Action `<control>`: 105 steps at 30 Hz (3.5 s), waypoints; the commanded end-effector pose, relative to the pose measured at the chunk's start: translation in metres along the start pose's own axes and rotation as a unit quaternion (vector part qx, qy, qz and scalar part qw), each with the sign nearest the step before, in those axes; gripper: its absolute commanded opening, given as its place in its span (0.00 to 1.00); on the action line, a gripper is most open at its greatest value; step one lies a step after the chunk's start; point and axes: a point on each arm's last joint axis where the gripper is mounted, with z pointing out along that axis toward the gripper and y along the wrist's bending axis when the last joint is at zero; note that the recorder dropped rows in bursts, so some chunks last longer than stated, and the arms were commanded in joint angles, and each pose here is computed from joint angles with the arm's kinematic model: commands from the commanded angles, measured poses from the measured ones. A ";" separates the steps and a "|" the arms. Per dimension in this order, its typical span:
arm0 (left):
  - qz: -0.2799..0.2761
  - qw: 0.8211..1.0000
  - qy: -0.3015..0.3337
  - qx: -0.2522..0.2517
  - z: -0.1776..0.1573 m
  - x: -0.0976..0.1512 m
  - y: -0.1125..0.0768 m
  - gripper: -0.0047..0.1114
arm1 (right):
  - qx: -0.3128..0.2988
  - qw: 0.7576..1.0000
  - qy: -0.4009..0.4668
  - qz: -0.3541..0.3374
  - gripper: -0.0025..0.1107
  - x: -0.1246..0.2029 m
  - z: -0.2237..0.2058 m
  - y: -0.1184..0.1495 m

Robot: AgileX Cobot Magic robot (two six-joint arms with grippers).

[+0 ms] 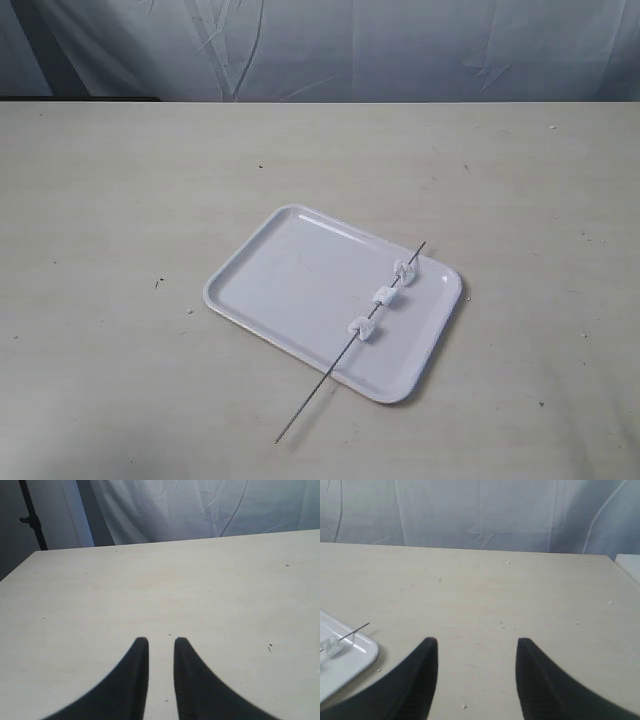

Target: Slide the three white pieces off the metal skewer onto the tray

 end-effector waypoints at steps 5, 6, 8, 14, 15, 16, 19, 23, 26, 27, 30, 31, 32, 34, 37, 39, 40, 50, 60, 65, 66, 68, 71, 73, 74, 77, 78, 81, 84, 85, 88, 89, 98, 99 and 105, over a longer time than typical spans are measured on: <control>0.000 1.000 -0.004 -0.002 0.000 0.000 0.000 0.20 | -0.001 1.000 -0.006 -0.003 0.44 0.000 0.000 0.000; 0.000 1.000 -0.004 -0.002 0.000 0.000 0.000 0.20 | -0.001 1.000 -0.006 -0.003 0.44 0.000 0.000 0.000; 0.000 1.000 -0.004 -0.002 0.000 0.000 0.000 0.20 | -0.001 1.000 -0.006 -0.003 0.44 0.000 0.000 0.000; 0.000 1.000 -0.004 -0.002 0.000 0.000 0.000 0.20 | -0.001 1.000 -0.006 -0.003 0.44 0.000 0.000 0.000; 0.000 1.000 -0.004 -0.002 0.000 0.000 0.000 0.20 | -0.001 1.000 -0.006 -0.003 0.44 0.000 0.000 0.000; 0.000 1.000 -0.004 -0.002 0.000 0.000 0.000 0.20 | -0.001 1.000 -0.006 -0.003 0.44 0.000 0.000 0.000; 0.000 1.000 -0.004 -0.002 0.000 0.000 0.000 0.20 | -0.001 1.000 -0.006 -0.003 0.44 0.000 0.000 0.000; 0.000 1.000 -0.004 -0.002 0.000 0.000 0.000 0.20 | -0.001 1.000 -0.006 -0.003 0.44 0.000 0.000 0.000; 0.000 1.000 -0.004 -0.002 0.000 0.000 0.000 0.20 | -0.001 1.000 -0.006 -0.003 0.44 0.000 0.000 0.000; 0.000 1.000 -0.004 -0.002 0.000 0.000 0.000 0.20 | -0.001 1.000 -0.006 -0.003 0.44 0.000 0.000 0.000; 0.000 1.000 -0.004 -0.002 0.000 0.000 0.000 0.20 | 0.001 1.000 -0.008 -0.008 0.44 -0.001 0.000 0.000; 0.003 1.000 -0.005 -0.003 0.000 0.000 0.000 0.20 | 0.001 1.000 -0.011 -0.008 0.44 -0.001 0.000 0.000; 0.009 1.000 -0.004 -0.005 0.000 0.000 0.001 0.20 | 0.001 1.000 -0.011 -0.008 0.44 -0.001 0.000 0.000; 0.018 1.000 -0.005 -0.008 0.000 0.000 0.001 0.20 | 0.002 1.000 -0.019 -0.007 0.44 -0.003 0.000 0.000; 0.038 0.999 -0.031 -0.015 0.000 -0.005 0.002 0.20 | 0.002 0.998 -0.069 0.002 0.44 -0.012 -0.001 0.000; 0.048 0.996 -0.074 -0.018 -0.001 -0.013 0.002 0.20 | 0.003 0.994 -0.110 0.011 0.44 -0.019 -0.002 -0.001; 0.048 0.993 -0.103 -0.018 -0.002 -0.018 0.002 0.20 | 0.004 0.990 -0.138 0.016 0.44 -0.024 -0.004 -0.001; 0.051 0.948 -0.314 -0.019 -0.018 -0.054 0.000 0.20 | 0.010 0.977 -0.210 0.018 0.44 -0.037 -0.008 -0.003; 0.051 0.943 -0.328 -0.019 -0.020 -0.056 0.000 0.20 | 0.010 0.977 -0.214 0.019 0.44 -0.037 -0.008 -0.003; 0.048 0.918 -0.393 -0.018 -0.028 -0.065 -0.001 0.20 | 0.009 0.972 -0.228 0.048 0.44 -0.040 -0.010 -0.004; 0.048 0.913 -0.405 -0.018 -0.030 -0.067 -0.001 0.20 | 0.008 0.971 -0.232 0.062 0.44 -0.040 -0.010 -0.004; 0.048 0.903 -0.426 -0.018 -0.033 -0.070 -0.001 0.20 | 0.006 0.965 -0.241 0.102 0.44 -0.042 -0.011 -0.006; 0.039 0.897 -0.441 -0.014 -0.035 -0.072 -0.001 0.20 | 0.004 0.960 -0.243 0.140 0.44 -0.042 -0.011 -0.007; 0.037 0.896 -0.442 -0.013 -0.036 -0.072 -0.001 0.20 | 0.004 0.959 -0.244 0.141 0.44 -0.042 -0.011 -0.007; 0.037 0.898 -0.439 -0.013 -0.035 -0.071 -0.001 0.20 | 0.004 0.959 -0.244 0.141 0.44 -0.042 -0.011 -0.007; 0.048 0.904 -0.425 -0.012 -0.033 -0.069 -0.002 0.20 | 0.004 0.959 -0.247 0.141 0.44 -0.042 -0.011 -0.007; 0.058 0.905 -0.421 -0.011 -0.032 -0.069 -0.003 0.20 | 0.005 0.958 -0.249 0.143 0.44 -0.043 -0.011 -0.007; 0.015 0.908 -0.418 0.013 -0.032 -0.069 -0.003 0.20 | -0.001 0.951 -0.253 0.176 0.44 -0.043 -0.012 -0.008; -0.074 0.910 -0.404 0.051 -0.030 -0.067 -0.003 0.20 | -0.004 0.948 -0.250 0.198 0.44 -0.043 -0.011 -0.008; -0.109 0.909 -0.397 0.066 -0.030 -0.066 -0.003 0.20 | -0.006 0.945 -0.250 0.212 0.44 -0.042 -0.011 -0.009; -0.178 0.900 -0.382 0.109 -0.029 -0.066 -0.006 0.21 | -0.009 0.932 -0.249 0.264 0.44 -0.042 -0.011 -0.010; -0.172 0.900 -0.383 0.119 -0.029 -0.066 -0.008 0.21 | -0.010 0.928 -0.247 0.279 0.44 -0.042 -0.011 -0.011; -0.146 0.908 -0.282 0.274 -0.019 -0.076 -0.036 0.33 | -0.036 0.902 -0.219 0.370 0.44 -0.038 -0.009 -0.009; -0.131 0.914 -0.252 0.291 -0.015 -0.083 -0.040 0.33 | -0.044 0.908 -0.186 0.372 0.44 -0.033 -0.007 -0.005; -0.074 0.925 -0.126 0.350 0.010 -0.113 -0.051 0.33 | -0.091 0.925 -0.072 0.362 0.44 -0.039 -0.011 0.010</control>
